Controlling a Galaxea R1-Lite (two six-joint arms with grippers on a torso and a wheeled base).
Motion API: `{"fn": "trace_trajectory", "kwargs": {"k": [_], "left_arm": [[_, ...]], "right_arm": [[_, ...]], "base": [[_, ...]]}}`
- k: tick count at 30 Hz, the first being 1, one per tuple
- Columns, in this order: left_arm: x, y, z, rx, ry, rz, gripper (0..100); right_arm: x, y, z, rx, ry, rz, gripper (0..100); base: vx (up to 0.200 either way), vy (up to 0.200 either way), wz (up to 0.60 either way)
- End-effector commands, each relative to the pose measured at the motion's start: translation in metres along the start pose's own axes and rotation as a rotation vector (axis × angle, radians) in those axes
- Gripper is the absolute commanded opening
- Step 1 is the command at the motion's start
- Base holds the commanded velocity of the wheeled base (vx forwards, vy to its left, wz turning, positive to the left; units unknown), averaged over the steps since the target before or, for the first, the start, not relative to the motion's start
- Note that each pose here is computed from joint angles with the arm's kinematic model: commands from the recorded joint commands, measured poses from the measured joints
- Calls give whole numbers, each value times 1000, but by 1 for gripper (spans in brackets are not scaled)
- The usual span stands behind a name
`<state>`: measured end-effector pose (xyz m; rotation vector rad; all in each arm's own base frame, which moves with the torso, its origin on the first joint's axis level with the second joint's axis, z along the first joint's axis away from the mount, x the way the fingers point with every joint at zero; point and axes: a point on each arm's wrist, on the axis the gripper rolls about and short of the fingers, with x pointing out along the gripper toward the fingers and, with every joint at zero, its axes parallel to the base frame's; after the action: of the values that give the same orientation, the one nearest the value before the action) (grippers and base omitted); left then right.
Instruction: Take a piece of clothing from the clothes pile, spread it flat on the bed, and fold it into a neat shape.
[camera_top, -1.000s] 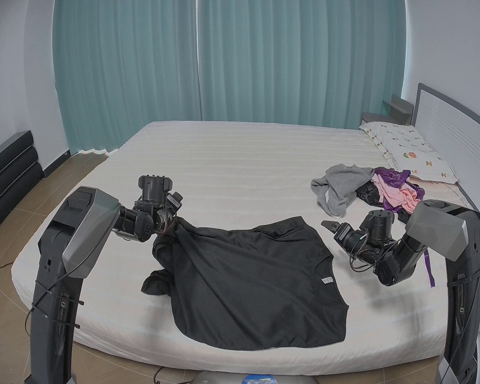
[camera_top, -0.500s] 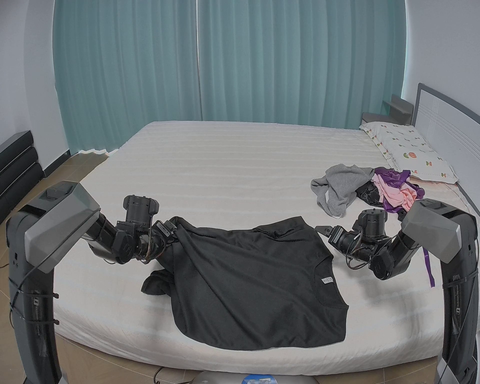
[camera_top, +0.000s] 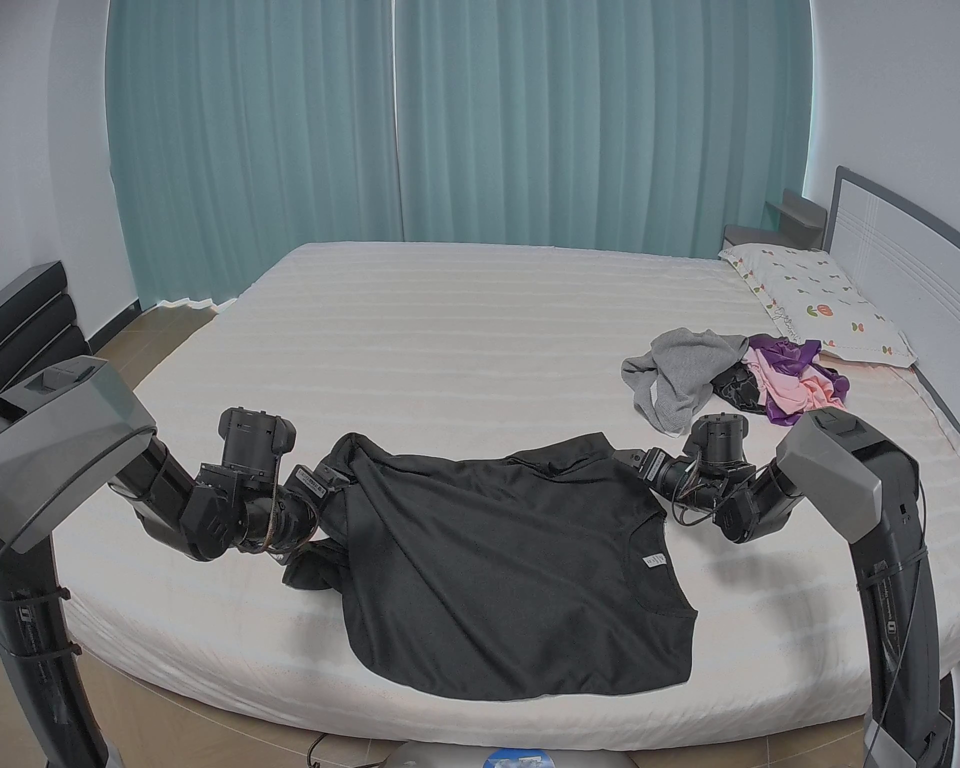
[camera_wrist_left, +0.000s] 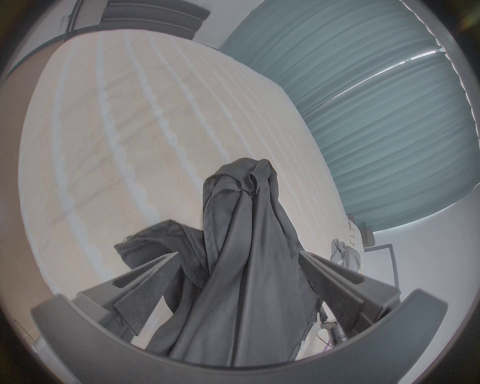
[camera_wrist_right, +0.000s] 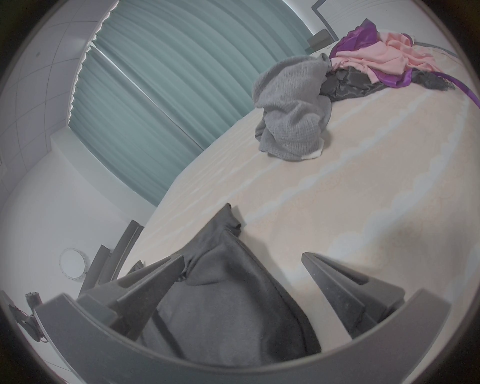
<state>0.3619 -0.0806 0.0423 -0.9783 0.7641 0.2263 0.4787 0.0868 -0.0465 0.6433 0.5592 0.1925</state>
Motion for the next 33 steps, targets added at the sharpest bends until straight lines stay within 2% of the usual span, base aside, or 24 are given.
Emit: {"fn": "trace_trajectory", "kwargs": {"k": [1, 6, 9, 15, 21, 26, 27, 33], "left_arm": [[-10, 6, -3, -15, 21, -15, 100], [-9, 15, -4, -21, 18, -9, 100], [-10, 20, -7, -15, 24, -3, 100], [-8, 23, -9, -13, 29, 8, 100], [-7, 25, -10, -9, 33, 17, 100], [0, 31, -12, 13, 36, 45, 100], [2, 33, -12, 29, 35, 55, 100], [-1, 36, -11, 31, 36, 66, 100]], "right_arm": [[19, -15, -18, -15, 39, -20, 0], [18, -10, -12, -20, 15, -5, 0], [9, -6, 8, -12, -40, 8, 0], [-7, -14, 39, 4, -124, -14, 0], [-5, -23, 45, 9, -181, -56, 0], [-3, -26, 44, 10, -190, -66, 0], [-2, -26, 46, 7, -196, -67, 100], [-6, -29, 53, 13, -214, -72, 100]], "base": [[0, 0, 0], [0, 0, 0], [0, 0, 0], [0, 0, 0], [0, 0, 0], [0, 0, 0], [0, 0, 0], [0, 0, 0]]}}
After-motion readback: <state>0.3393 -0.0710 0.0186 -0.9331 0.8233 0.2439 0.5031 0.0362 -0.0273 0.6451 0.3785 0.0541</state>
